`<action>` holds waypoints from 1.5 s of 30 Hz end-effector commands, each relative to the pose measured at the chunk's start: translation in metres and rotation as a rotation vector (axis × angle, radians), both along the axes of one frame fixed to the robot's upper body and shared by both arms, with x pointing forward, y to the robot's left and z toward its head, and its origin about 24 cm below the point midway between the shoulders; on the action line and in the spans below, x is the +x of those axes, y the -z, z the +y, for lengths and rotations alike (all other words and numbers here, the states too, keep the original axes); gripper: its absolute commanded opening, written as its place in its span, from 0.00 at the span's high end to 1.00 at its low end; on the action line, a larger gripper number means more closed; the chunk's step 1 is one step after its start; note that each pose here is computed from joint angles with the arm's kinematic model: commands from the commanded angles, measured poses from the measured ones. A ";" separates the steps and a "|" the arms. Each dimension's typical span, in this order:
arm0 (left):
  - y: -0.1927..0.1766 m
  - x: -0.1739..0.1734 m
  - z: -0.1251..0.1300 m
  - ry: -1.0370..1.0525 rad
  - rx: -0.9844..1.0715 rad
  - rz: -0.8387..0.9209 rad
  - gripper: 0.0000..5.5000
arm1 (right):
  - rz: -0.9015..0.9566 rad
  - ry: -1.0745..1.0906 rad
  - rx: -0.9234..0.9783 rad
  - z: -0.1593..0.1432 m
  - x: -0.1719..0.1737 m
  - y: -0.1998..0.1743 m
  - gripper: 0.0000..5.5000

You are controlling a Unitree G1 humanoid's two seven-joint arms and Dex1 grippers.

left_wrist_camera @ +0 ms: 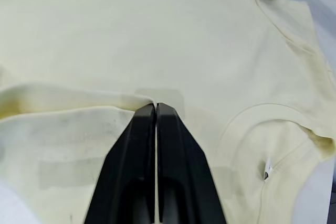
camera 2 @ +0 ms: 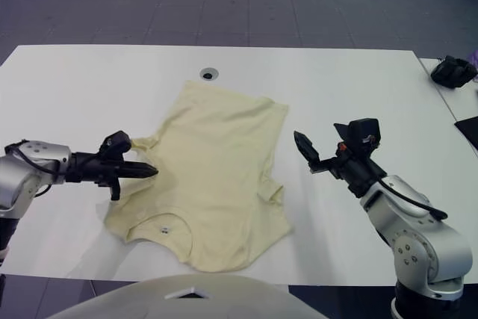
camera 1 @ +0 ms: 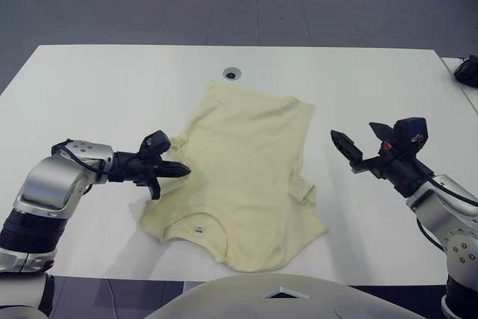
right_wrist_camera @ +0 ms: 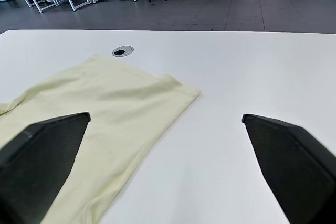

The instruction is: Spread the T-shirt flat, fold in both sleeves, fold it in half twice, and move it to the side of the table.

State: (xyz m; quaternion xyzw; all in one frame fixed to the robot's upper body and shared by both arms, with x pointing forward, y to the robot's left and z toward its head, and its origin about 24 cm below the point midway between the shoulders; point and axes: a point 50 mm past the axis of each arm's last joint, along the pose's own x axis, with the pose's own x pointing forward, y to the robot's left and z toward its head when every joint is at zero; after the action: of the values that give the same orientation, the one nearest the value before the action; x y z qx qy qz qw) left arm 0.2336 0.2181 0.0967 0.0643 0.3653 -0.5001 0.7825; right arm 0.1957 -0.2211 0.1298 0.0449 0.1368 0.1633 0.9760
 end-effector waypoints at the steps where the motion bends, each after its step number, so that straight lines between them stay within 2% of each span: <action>1: 0.001 -0.001 -0.008 0.021 0.010 -0.011 1.00 | 0.004 -0.019 -0.016 0.000 0.003 -0.002 0.02; 3: 0.001 -0.004 -0.011 0.035 0.009 -0.015 1.00 | 0.010 -0.020 -0.018 0.000 0.002 -0.001 0.02; 10: -0.031 -0.016 -0.023 0.082 -0.198 -0.041 0.79 | 0.140 0.017 -0.006 -0.007 -0.013 0.011 0.02; 14: -0.043 -0.016 0.005 -0.085 -0.184 -0.106 0.66 | 0.320 0.004 0.053 -0.007 -0.045 0.022 0.02; 19: -0.050 -0.005 0.040 -0.455 -0.154 -0.261 0.51 | 0.569 -0.089 0.128 0.007 -0.086 0.033 0.02; 21: -0.052 -0.002 0.046 -0.541 -0.153 -0.296 0.45 | 0.643 -0.114 0.146 0.010 -0.097 0.035 0.02; 28: -0.052 0.003 0.040 -0.554 -0.149 -0.296 0.26 | 0.747 -0.124 0.193 0.021 -0.104 0.048 0.20; 36: -0.048 0.004 0.036 -0.518 -0.122 -0.262 0.03 | 0.768 -0.113 0.210 0.027 -0.107 0.052 0.43; 45: -0.045 0.002 0.037 -0.525 -0.109 -0.256 0.02 | 0.774 -0.108 0.192 0.023 -0.105 0.055 0.72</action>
State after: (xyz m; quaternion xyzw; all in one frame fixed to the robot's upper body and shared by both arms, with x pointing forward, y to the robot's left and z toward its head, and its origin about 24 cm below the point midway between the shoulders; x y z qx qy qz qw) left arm 0.2367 0.2531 0.1423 -0.0220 0.2313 -0.2935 0.9273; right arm 0.0918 -0.1961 0.0774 0.1936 0.4701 0.2033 0.8367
